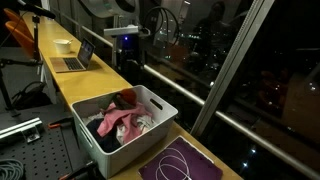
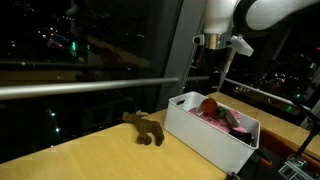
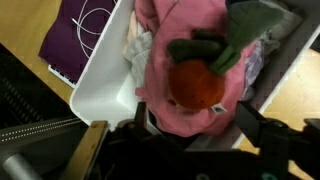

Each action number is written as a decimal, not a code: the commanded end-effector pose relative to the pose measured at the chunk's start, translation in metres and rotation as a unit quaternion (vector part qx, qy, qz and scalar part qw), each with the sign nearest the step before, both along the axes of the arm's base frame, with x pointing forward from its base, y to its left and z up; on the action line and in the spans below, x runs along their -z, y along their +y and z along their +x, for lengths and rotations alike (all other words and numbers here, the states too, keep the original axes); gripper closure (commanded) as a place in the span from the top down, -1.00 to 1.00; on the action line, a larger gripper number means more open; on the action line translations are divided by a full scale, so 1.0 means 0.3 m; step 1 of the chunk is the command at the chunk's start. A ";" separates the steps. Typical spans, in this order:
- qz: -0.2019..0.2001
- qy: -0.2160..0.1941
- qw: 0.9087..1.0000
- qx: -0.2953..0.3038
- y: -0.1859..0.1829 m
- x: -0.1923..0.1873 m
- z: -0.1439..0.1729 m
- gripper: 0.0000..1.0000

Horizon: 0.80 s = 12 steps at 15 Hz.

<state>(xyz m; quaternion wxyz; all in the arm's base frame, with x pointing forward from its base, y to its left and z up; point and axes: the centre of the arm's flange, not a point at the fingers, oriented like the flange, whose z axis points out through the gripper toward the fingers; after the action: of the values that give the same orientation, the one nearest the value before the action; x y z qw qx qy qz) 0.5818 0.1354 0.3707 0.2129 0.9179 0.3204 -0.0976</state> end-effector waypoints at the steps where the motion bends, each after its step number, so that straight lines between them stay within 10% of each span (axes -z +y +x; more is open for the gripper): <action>1: 0.004 -0.016 1.000 -0.010 0.127 -0.067 -0.013 1.00; 12: 0.046 -0.048 0.992 -0.107 0.591 -0.088 0.147 1.00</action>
<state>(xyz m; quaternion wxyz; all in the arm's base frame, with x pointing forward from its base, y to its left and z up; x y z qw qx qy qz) 0.5846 0.2862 0.4063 0.2033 0.8959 0.3947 -0.0170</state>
